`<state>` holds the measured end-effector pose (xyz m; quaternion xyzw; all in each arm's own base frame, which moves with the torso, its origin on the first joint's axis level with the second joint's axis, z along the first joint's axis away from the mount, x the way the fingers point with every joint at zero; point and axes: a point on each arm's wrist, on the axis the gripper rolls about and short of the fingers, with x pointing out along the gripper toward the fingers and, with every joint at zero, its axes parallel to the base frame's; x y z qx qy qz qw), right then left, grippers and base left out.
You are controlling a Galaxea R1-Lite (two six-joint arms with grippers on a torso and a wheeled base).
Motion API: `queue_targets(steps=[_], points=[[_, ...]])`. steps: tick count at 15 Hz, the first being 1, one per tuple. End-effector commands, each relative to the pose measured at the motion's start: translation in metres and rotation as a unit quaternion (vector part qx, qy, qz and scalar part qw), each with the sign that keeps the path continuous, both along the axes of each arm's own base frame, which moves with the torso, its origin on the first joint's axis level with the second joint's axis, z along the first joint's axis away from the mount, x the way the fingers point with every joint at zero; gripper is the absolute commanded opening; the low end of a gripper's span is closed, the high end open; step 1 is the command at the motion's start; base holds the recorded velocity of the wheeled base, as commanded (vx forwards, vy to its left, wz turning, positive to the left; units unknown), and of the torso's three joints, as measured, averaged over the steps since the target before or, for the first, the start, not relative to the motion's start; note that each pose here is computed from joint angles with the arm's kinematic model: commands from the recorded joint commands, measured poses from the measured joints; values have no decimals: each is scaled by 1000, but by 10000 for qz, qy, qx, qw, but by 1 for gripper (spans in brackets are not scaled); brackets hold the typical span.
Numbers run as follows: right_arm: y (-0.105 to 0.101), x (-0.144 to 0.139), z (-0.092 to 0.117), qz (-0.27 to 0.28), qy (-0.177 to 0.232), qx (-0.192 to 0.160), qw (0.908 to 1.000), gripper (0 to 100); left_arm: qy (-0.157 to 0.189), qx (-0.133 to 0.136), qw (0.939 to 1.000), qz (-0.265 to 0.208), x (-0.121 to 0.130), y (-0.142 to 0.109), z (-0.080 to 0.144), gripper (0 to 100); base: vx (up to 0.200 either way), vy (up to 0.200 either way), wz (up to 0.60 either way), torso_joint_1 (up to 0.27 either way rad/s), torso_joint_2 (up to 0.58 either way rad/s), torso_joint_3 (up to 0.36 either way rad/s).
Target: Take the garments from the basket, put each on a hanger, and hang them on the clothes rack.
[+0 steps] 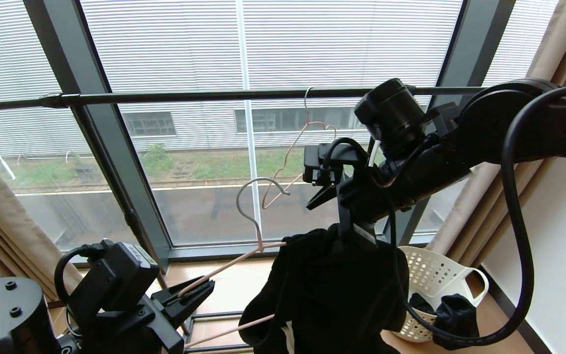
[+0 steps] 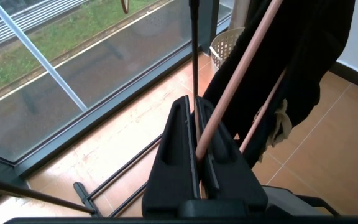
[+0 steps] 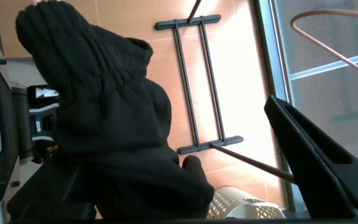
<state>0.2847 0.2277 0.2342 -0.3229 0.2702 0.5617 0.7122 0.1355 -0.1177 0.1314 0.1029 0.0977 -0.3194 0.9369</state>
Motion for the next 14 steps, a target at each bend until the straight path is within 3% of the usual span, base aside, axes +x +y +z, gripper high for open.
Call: queue_targets(steps=[1, 10, 13, 14], points=[[7, -1, -3, 83, 38, -15, 10000, 100, -2, -3, 10000, 0, 0, 0, 0, 0, 0, 0, 0, 0, 0, 0], [12, -12, -7, 249, 176, -63, 9995, 100, -38, -45, 10000, 10, 0, 0, 2, 0, 0, 0, 0, 0, 0, 0], [12, -13, -6, 384, 287, 88, 9988, 100, -55, -60, 10000, 10, 0, 0, 3, 0, 0, 0, 0, 0, 0, 0], [11, -13, -6, 388, 291, 92, 9988, 0, -41, -54, 10000, 19, 0, 0, 3, 0, 0, 0, 0, 0, 0, 0]])
